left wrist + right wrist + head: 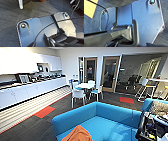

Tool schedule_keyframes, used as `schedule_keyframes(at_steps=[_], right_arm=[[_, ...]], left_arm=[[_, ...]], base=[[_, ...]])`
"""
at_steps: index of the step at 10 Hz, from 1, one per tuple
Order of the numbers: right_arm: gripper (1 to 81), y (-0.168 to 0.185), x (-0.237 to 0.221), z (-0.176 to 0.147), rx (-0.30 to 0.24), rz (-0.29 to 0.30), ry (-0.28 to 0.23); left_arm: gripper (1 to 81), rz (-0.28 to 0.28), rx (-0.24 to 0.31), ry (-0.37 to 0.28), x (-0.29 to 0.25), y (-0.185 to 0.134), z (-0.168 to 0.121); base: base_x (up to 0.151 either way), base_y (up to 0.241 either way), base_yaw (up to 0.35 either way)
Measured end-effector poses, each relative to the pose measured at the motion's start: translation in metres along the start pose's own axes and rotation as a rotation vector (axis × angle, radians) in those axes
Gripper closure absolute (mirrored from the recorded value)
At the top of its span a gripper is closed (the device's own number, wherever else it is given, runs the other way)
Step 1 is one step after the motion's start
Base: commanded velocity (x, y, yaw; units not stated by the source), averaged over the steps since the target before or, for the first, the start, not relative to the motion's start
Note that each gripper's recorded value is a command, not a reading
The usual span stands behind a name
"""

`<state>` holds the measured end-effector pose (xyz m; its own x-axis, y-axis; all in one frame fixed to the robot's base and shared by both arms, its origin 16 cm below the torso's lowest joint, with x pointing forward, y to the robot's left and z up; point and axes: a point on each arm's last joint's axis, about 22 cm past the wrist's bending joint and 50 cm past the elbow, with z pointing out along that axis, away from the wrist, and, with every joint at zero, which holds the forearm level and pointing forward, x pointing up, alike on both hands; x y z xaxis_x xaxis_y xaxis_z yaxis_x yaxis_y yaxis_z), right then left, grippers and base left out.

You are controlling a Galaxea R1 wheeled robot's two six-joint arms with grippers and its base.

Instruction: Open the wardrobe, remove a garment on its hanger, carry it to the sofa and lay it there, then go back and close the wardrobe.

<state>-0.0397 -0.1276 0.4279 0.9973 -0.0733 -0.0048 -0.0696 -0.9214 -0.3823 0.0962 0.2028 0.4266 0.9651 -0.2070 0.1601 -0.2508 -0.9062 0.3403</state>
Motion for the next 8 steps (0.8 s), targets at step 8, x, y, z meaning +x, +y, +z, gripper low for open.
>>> schedule_keyframes(at_steps=[8], right_arm=[[1.0, -0.001, 0.005, 0.0, 0.0, -0.002, 0.007]], left_arm=[[1.0, 0.011, 0.0, -0.001, 0.001, 0.0, 0.0]], base=[[0.0, 0.0, 0.208]])
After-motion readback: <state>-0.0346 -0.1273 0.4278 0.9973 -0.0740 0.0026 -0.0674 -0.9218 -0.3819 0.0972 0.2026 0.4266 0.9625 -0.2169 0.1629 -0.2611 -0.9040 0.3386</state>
